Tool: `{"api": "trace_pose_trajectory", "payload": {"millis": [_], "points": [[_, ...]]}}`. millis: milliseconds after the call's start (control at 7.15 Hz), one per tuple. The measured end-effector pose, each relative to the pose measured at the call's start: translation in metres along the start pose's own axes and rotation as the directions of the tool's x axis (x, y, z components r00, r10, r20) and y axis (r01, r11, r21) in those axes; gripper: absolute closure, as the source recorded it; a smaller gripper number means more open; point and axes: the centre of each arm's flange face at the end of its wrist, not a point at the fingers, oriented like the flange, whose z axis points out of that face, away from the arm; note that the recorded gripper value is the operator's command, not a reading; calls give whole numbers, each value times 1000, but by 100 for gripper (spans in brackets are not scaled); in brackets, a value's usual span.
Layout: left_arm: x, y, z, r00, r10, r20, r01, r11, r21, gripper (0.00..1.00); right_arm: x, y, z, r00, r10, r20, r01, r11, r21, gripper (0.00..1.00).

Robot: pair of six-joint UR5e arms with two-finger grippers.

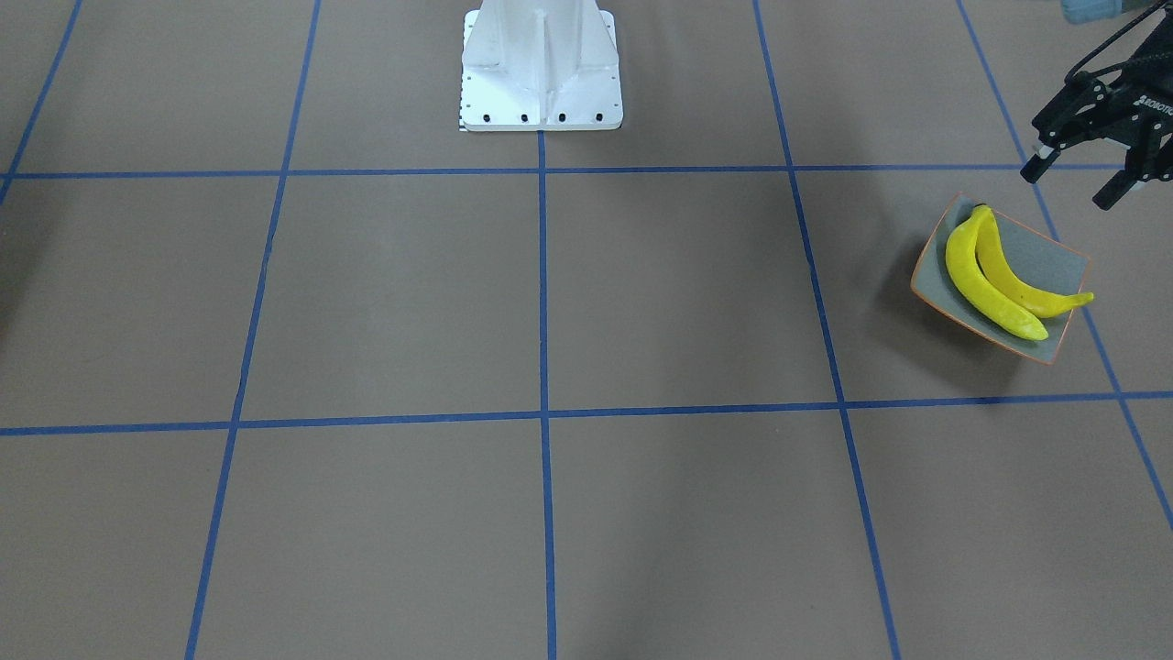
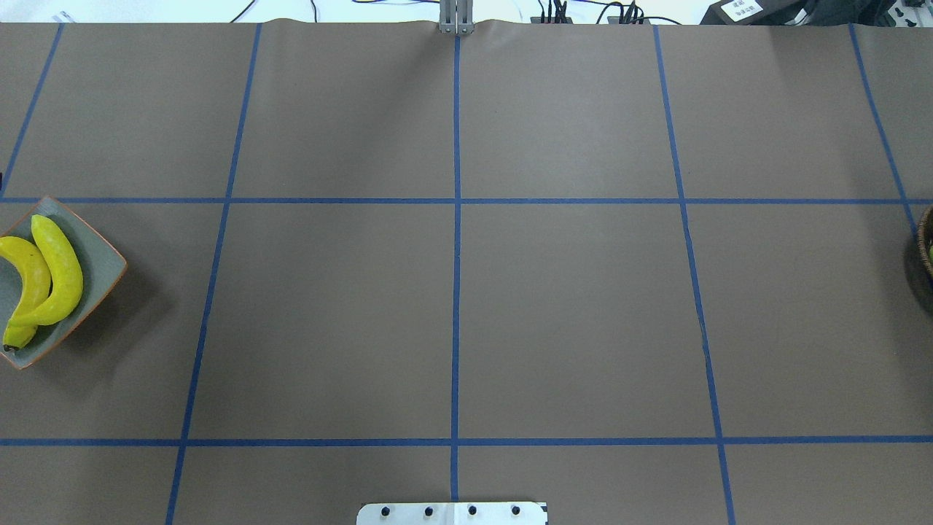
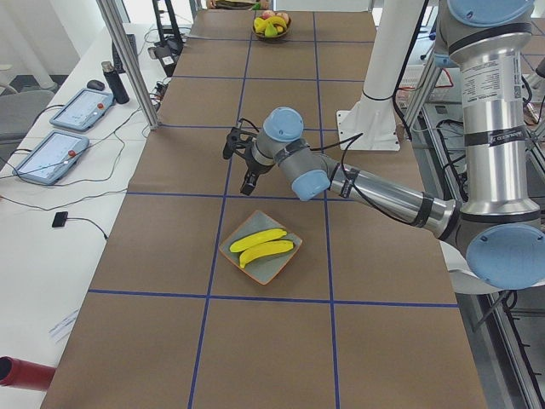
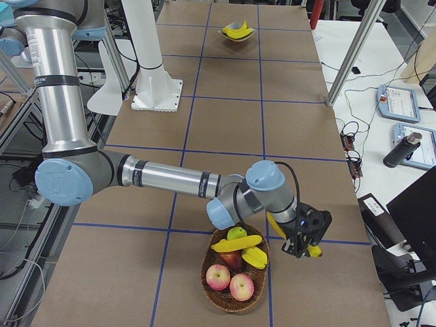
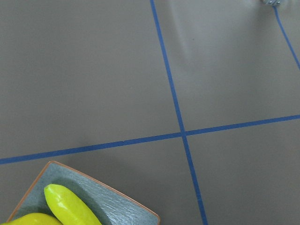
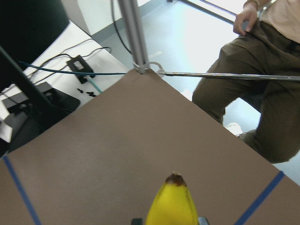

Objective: Transfer all bananas from basket to plate

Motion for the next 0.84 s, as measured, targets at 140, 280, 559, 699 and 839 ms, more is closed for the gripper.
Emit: {"api": "trace_pose_trajectory", "payload": {"millis": [140,280,559,699,839], "points": [[11,-15,4,999,29,-24,-28,999,20,0,-45,7,-6,997,-54,53,54,999,0,100],[19,-27,7,998,48,-40,-47,998,34,0,-84,18,-15,991,-97,97,97,995,-2,100],[34,-42,11,997,52,-61,-49,998,43,0,-170,52,-53,974,-163,160,168,986,-20,100],[53,-53,21,996,33,-79,-31,999,29,0,-214,70,-80,966,-191,176,199,980,-28,100],[76,-65,32,996,3,-93,-3,1000,3,0,-253,88,-106,961,-216,176,225,974,-36,100]]}}
